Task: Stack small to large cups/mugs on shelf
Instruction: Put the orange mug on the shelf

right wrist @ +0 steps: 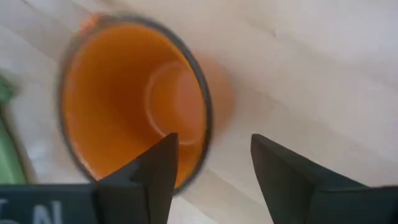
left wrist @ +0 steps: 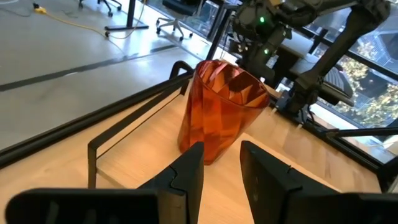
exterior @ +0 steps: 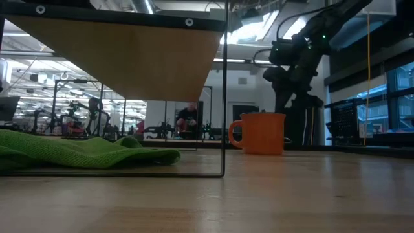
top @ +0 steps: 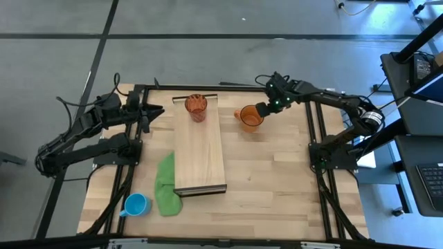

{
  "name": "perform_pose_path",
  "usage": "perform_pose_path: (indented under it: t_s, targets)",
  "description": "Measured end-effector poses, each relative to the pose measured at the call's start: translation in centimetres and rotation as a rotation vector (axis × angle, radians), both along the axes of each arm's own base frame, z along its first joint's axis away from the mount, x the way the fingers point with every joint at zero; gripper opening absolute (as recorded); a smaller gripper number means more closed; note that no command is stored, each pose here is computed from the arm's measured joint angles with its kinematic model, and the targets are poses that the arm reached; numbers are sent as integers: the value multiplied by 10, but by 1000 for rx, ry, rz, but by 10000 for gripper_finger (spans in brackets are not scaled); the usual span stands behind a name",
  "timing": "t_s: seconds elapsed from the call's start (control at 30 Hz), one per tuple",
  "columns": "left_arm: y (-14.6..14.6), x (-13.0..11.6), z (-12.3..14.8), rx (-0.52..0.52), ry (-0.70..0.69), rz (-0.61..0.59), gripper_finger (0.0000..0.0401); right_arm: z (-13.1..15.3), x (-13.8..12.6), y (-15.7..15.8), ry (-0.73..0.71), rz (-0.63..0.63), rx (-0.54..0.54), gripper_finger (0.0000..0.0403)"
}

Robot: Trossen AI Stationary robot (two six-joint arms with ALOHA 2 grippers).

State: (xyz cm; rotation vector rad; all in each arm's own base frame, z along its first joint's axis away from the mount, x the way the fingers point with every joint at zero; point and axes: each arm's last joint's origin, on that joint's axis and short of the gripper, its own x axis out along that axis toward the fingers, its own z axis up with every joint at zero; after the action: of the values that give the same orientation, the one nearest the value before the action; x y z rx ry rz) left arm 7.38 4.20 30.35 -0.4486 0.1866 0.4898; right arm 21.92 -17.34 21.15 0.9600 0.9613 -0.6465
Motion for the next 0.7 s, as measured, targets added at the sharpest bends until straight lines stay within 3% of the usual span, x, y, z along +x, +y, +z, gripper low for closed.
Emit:
perform_pose_path:
  t_s: [0.27, 0.7]
  targets:
    - [1, 0, 0, 16, 9, 37, 99, -9, 4, 6, -30, -29, 24, 182]
    - [1, 0, 0, 38, 22, 32, 98, -16, 3, 11, 15, -109, 3, 36]
